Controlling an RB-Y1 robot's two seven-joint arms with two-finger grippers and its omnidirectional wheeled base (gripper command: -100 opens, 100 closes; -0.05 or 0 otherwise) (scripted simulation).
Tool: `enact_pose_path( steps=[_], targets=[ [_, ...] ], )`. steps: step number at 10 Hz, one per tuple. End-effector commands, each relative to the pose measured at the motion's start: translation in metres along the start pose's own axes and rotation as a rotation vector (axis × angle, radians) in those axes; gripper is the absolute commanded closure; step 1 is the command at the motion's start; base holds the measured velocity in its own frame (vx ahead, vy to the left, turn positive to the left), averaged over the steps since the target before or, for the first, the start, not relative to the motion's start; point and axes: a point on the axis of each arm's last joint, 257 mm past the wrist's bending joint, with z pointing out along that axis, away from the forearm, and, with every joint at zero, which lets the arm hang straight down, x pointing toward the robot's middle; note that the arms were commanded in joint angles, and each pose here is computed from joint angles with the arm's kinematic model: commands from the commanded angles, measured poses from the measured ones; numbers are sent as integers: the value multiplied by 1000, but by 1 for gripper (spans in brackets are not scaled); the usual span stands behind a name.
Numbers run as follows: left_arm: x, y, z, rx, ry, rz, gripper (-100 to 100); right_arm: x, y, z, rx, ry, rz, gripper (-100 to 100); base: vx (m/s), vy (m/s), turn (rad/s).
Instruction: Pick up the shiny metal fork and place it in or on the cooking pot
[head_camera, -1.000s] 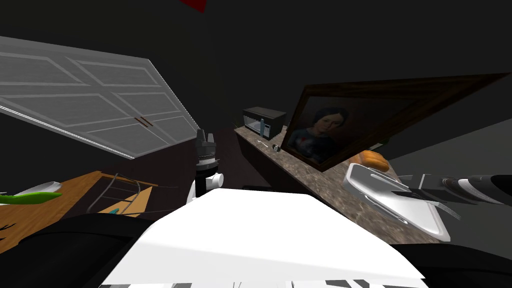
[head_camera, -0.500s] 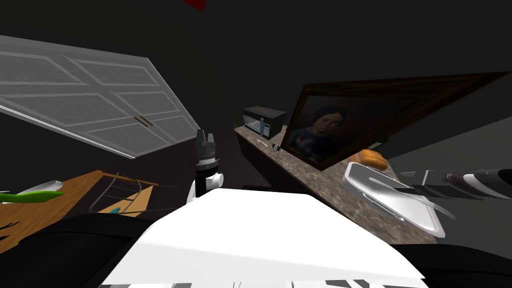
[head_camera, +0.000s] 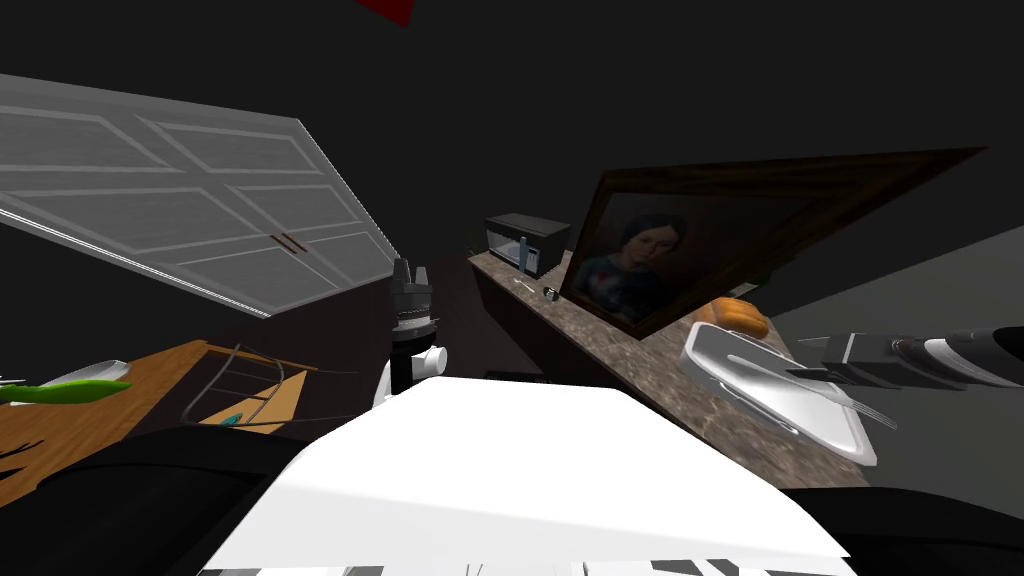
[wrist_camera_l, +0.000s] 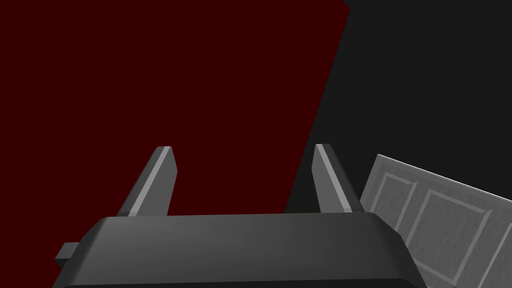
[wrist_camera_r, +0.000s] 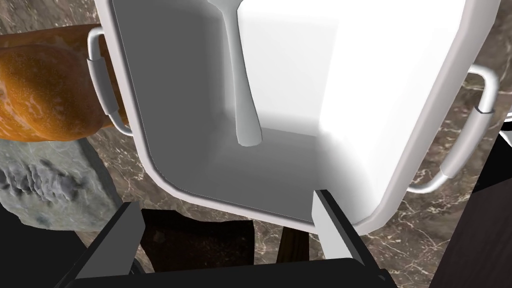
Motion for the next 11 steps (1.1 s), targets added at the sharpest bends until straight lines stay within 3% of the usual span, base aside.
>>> enact_pose_path(
  steps=[1, 5, 6, 11],
  targets=[
    [0, 0, 0, 0, 0, 0, 0, -8, -4, -6, -3, -3, 5, -100, -45, -20, 2],
    [0, 0, 0, 0, 0, 0, 0, -12, -8, -12, -2, -3, 5, -100, -28, -6, -1],
    [0, 0, 0, 0, 0, 0, 0, -13, -8, -12, -2, -3, 5, 0, 0, 0, 0],
    [0, 0, 0, 0, 0, 0, 0, -13, -8, -12, -2, -3, 5, 0, 0, 0, 0]
  ],
)
